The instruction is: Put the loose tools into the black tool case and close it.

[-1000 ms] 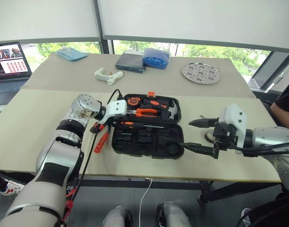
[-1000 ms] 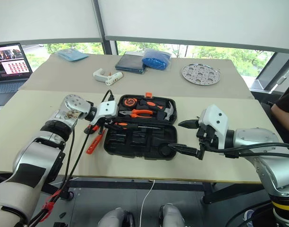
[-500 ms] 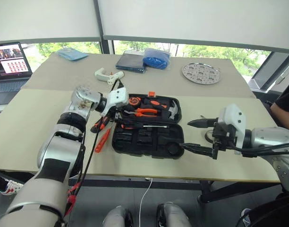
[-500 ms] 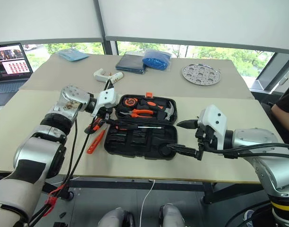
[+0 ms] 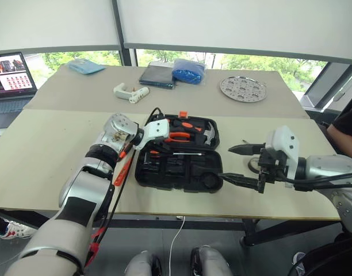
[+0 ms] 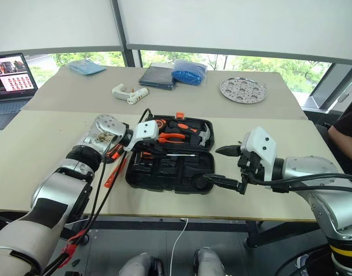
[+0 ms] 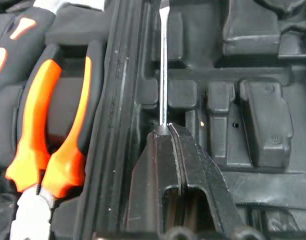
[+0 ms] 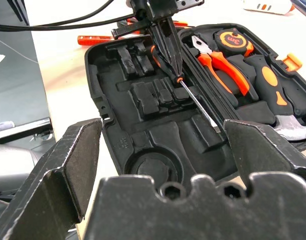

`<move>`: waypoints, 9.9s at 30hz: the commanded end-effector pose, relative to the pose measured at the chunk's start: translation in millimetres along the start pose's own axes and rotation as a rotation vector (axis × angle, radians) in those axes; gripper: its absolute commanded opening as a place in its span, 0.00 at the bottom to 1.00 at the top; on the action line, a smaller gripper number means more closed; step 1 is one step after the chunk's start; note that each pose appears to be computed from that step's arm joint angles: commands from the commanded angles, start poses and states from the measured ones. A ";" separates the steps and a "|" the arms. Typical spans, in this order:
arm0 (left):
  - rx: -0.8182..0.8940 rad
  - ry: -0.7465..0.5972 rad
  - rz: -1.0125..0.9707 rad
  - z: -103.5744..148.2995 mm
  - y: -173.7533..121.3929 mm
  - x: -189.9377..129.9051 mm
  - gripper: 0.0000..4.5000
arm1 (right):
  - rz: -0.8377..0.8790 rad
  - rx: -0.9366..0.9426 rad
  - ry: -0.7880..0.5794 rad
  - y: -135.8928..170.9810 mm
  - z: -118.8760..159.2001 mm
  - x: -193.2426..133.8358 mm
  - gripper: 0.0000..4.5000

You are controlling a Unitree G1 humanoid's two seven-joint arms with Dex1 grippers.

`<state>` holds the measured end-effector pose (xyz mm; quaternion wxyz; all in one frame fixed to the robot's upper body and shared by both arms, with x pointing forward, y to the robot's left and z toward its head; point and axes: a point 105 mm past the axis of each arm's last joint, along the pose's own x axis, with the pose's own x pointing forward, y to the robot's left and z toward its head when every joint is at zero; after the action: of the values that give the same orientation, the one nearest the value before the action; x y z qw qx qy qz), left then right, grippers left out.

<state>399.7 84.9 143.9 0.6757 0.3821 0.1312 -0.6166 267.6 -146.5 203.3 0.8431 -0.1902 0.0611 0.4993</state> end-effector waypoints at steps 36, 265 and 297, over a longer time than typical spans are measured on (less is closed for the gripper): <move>-0.116 -0.457 -0.032 78.1 -71.3 -99.3 0.99 | -0.452 0.336 0.632 -130.8 -148.7 -91.5 1.00; 0.014 0.079 -0.171 -15.9 -17.9 -55.2 0.10 | 0.149 0.035 -0.062 45.5 30.8 24.7 1.00; -0.204 -0.324 -0.024 -1.5 -14.1 -50.5 0.00 | 0.077 0.105 -0.078 41.0 20.5 30.3 1.00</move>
<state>373.7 128.3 164.1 0.7083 0.1910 0.1163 -0.6695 244.6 -96.1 195.1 0.8300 -0.1168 0.0828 0.5390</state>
